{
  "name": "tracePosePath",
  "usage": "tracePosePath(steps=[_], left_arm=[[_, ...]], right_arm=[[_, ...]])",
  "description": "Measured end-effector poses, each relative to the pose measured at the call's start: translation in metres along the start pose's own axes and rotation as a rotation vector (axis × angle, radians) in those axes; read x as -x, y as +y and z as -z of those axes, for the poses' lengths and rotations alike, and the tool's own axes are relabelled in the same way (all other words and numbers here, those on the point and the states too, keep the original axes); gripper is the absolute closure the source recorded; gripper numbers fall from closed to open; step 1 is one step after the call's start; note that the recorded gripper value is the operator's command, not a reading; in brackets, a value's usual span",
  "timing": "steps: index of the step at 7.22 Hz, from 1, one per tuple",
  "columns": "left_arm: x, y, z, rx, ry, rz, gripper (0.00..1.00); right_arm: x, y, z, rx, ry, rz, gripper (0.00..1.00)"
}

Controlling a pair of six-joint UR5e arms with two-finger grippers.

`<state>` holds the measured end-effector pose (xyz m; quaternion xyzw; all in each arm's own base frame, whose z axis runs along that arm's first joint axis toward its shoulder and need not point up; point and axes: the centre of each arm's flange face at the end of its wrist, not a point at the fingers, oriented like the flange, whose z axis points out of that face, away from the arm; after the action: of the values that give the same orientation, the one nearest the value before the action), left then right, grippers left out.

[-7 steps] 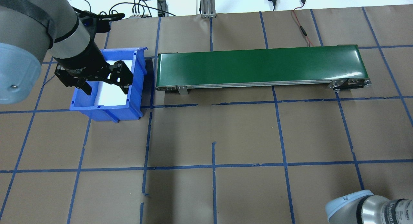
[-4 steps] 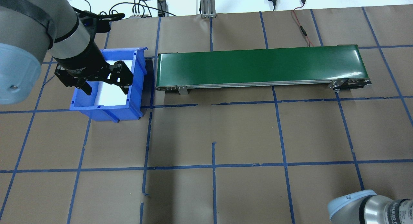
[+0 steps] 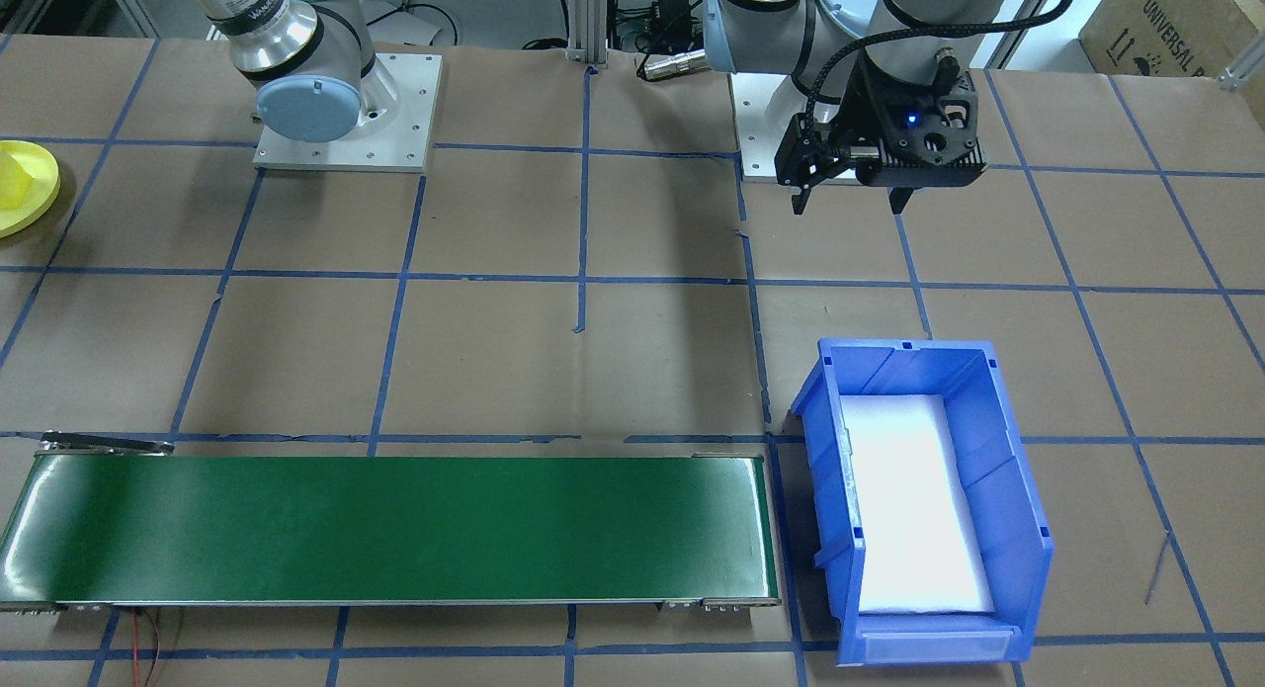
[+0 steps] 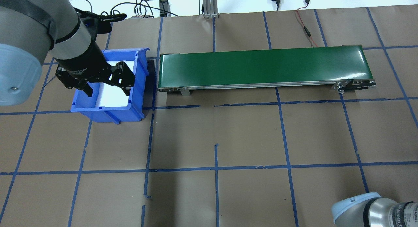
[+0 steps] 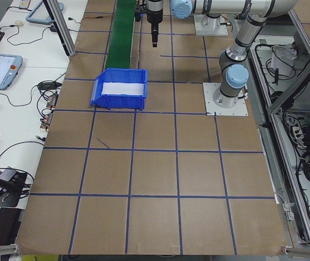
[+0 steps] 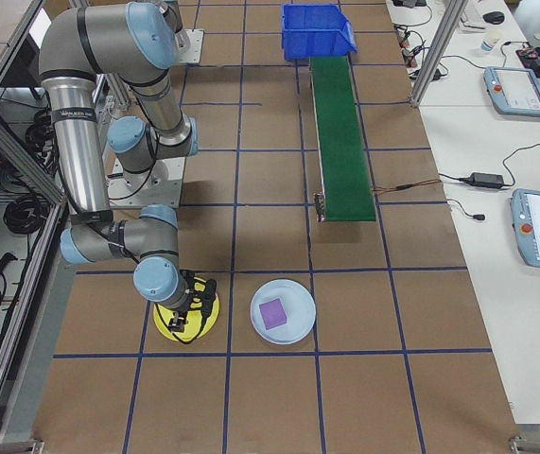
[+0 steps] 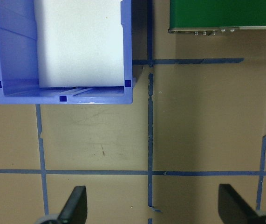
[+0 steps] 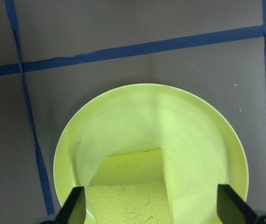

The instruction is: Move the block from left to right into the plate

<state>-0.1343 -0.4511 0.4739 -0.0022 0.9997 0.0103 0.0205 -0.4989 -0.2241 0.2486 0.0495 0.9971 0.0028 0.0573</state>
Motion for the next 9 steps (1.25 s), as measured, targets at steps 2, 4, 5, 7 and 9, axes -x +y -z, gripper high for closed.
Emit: tracePosePath(steps=[2, 4, 5, 7, 9], left_arm=[[0.000, 0.000, 0.000, -0.001, 0.000, 0.001, 0.00], [0.000, 0.000, 0.000, -0.001, 0.000, 0.001, 0.00], [0.000, 0.000, 0.000, -0.001, 0.000, 0.001, 0.00], [0.000, 0.000, 0.000, 0.000, 0.000, 0.002, 0.00], [0.000, 0.000, -0.001, 0.001, 0.000, 0.001, 0.00]], right_arm=[[0.035, -0.059, 0.054, 0.009, 0.013, 0.080, 0.00], [0.110, -0.131, 0.129, 0.011, 0.040, 0.138, 0.00], [0.160, -0.153, 0.156, 0.001, 0.049, 0.123, 0.00], [0.265, -0.180, 0.187, -0.006, 0.056, 0.027, 0.01], [0.379, -0.200, 0.197, -0.001, 0.070, -0.006, 0.01]])
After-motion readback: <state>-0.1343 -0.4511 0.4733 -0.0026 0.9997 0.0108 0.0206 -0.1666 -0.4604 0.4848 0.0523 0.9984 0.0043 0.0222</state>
